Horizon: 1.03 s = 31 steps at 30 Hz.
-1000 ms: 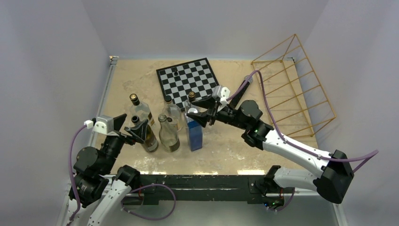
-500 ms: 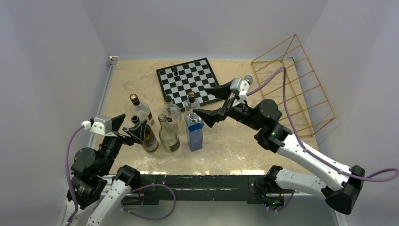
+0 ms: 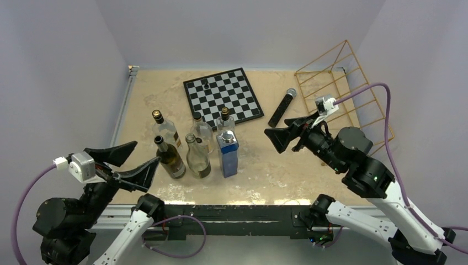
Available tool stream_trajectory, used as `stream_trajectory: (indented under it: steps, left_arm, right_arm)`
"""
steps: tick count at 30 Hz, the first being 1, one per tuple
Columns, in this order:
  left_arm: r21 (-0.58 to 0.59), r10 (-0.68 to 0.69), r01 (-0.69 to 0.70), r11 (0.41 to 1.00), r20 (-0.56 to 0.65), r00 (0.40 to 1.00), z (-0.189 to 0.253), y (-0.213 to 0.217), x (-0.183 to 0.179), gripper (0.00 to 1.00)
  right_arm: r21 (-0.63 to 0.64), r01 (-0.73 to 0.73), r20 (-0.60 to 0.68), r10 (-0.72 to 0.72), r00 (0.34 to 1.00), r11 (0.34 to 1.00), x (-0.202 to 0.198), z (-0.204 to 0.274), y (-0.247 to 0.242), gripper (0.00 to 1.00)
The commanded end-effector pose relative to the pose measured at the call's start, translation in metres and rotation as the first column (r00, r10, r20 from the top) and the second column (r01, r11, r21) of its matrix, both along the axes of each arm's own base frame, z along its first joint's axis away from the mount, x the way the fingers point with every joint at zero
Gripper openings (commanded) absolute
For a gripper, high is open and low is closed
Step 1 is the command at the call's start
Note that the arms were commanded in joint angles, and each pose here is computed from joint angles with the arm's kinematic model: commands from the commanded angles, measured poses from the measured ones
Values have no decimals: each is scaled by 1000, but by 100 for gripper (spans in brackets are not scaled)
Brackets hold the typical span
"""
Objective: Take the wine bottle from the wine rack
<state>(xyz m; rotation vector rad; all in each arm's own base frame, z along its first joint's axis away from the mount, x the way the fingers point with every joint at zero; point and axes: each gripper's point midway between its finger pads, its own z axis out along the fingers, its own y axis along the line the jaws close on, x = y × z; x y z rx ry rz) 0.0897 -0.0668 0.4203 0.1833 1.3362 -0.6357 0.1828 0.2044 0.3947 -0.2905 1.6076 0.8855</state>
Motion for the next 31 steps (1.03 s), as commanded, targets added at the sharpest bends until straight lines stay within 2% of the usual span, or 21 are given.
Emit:
stream_trajectory:
  steps: [1, 6, 12, 31]
  left_arm:
    - [7, -155, 159, 987, -171, 973, -30, -26, -12, 99]
    - [-11, -162, 164, 986, -268, 950, -56, -26, -17, 99]
    - [-39, -108, 101, 994, -291, 951, -71, -17, -14, 99]
    - [-12, -55, 54, 998, -257, 965, -69, -7, -12, 99]
  right_arm:
    - [-105, 172, -215, -191, 958, 979, -3, -40, -41, 99]
    - [-153, 182, -218, -213, 953, 971, -7, -55, -52, 99]
    - [-129, 125, -236, -153, 960, 984, -18, -67, -46, 99]
    - [-97, 67, -240, -89, 967, 993, -24, -68, -36, 99]
